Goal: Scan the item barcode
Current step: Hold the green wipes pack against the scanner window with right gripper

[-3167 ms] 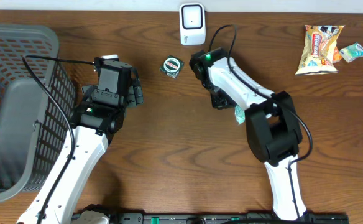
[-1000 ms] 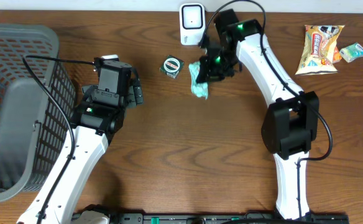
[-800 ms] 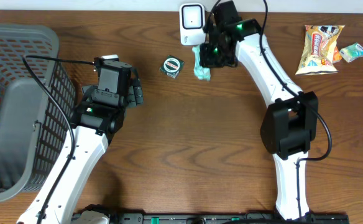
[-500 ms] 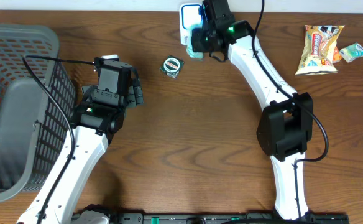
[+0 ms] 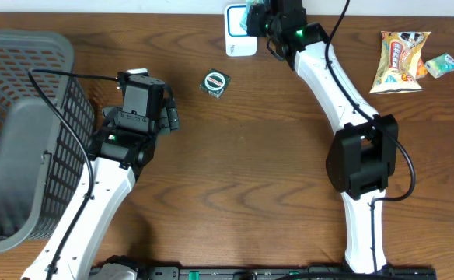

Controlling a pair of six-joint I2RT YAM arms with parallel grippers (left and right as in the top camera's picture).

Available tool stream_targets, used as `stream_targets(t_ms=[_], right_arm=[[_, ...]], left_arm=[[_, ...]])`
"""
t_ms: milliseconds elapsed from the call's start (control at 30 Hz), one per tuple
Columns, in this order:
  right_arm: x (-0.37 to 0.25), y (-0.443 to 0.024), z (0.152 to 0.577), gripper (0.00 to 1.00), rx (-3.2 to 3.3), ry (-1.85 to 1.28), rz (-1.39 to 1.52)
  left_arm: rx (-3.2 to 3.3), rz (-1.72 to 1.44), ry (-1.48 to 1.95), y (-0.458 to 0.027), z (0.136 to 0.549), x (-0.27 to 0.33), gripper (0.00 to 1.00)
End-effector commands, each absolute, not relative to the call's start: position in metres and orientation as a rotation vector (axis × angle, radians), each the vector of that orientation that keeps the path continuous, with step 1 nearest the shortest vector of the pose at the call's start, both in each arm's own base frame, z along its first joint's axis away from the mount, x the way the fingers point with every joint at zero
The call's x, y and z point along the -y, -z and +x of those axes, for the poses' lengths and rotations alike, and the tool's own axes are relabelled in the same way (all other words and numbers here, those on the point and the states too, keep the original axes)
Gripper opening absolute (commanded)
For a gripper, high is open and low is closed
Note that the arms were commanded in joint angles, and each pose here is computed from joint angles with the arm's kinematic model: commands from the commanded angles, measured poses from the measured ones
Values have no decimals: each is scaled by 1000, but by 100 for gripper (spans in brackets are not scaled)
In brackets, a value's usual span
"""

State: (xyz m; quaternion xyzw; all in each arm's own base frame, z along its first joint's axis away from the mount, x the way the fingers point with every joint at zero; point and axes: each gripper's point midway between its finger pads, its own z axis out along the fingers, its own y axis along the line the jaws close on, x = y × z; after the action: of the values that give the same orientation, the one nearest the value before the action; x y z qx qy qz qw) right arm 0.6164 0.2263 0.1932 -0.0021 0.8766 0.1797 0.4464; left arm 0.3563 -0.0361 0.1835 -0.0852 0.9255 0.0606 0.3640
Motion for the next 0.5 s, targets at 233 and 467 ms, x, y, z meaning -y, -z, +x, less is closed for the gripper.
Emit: stream_targets(t_ms=[233,467], right_arm=[[-234,-208,633,2,-2061,-411,-35],[-243,-182,638,1,-2053,-255,-133]], left_arm=[[-2369,-216,-180,-187,357,32,98],[-2370,-216,-180,-187,357,32,98]])
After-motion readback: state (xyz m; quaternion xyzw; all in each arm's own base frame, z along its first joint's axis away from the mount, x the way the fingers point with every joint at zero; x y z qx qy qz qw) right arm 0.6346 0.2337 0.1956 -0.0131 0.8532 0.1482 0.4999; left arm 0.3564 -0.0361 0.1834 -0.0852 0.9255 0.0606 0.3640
